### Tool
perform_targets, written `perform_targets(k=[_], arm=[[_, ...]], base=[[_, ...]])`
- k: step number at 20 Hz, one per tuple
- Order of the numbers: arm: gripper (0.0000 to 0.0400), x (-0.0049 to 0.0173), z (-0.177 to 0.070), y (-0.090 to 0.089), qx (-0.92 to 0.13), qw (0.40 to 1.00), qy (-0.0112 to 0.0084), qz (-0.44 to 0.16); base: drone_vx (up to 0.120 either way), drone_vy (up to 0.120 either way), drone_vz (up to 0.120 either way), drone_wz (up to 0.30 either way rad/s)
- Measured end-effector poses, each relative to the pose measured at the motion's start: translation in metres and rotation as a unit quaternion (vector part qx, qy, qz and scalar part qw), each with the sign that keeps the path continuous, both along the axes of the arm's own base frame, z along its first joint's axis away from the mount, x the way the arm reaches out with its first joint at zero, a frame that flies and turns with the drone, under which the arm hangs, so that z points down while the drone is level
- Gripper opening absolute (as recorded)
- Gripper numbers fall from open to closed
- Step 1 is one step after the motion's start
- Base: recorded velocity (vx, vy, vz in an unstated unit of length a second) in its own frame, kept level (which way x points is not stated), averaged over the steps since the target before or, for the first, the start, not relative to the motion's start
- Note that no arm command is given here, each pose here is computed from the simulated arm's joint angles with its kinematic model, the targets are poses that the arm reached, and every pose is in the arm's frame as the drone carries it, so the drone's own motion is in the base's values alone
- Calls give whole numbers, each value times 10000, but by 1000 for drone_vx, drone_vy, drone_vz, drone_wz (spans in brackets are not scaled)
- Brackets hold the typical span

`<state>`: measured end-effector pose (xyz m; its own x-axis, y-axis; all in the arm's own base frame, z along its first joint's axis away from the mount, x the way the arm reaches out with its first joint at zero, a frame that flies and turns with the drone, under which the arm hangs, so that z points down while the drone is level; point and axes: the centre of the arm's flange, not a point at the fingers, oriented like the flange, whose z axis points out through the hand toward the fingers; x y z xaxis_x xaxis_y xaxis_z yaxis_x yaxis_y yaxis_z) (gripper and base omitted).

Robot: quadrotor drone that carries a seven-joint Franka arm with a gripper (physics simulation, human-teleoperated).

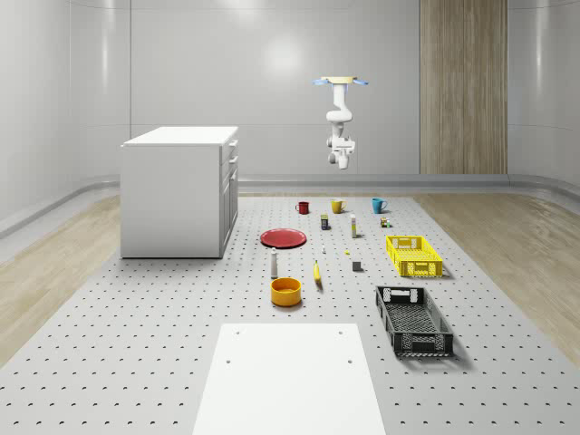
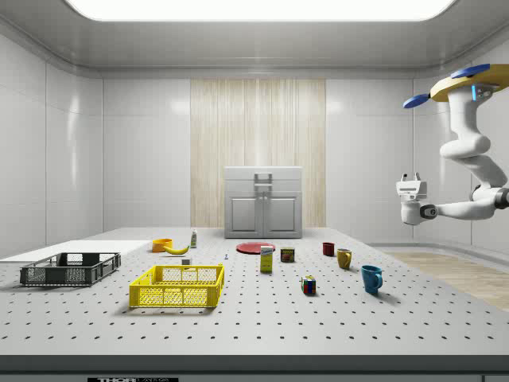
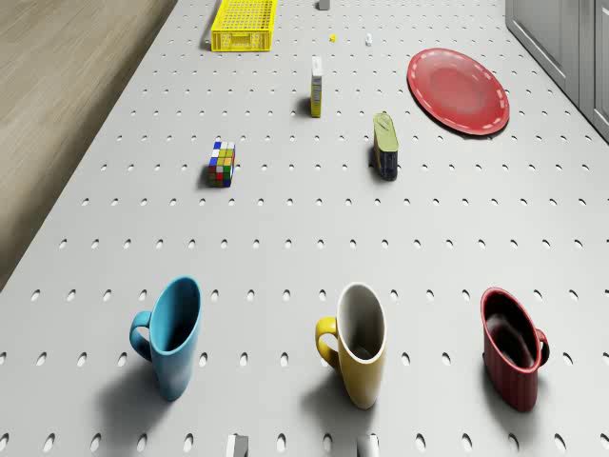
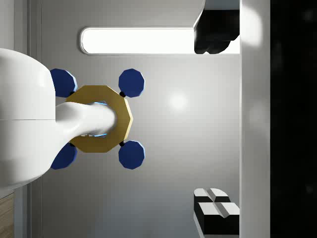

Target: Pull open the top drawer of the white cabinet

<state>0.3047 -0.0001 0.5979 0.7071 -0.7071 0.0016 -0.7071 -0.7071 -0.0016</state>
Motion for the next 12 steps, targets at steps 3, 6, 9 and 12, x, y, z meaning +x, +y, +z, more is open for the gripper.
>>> perform_targets(k=[3, 6, 9, 12], arm=[[340, -32, 226, -1, 0, 10000, -12, 0], [322, -36, 432, -1, 0, 10000, -24, 0], [313, -25, 613, 0, 0, 10000, -35, 0], [309, -15, 747, 0, 0, 10000, -47, 0]], base=[[0, 0, 0, 0], [0, 0, 0, 0], [0, 0, 0, 0], [27, 0, 107, 0]])
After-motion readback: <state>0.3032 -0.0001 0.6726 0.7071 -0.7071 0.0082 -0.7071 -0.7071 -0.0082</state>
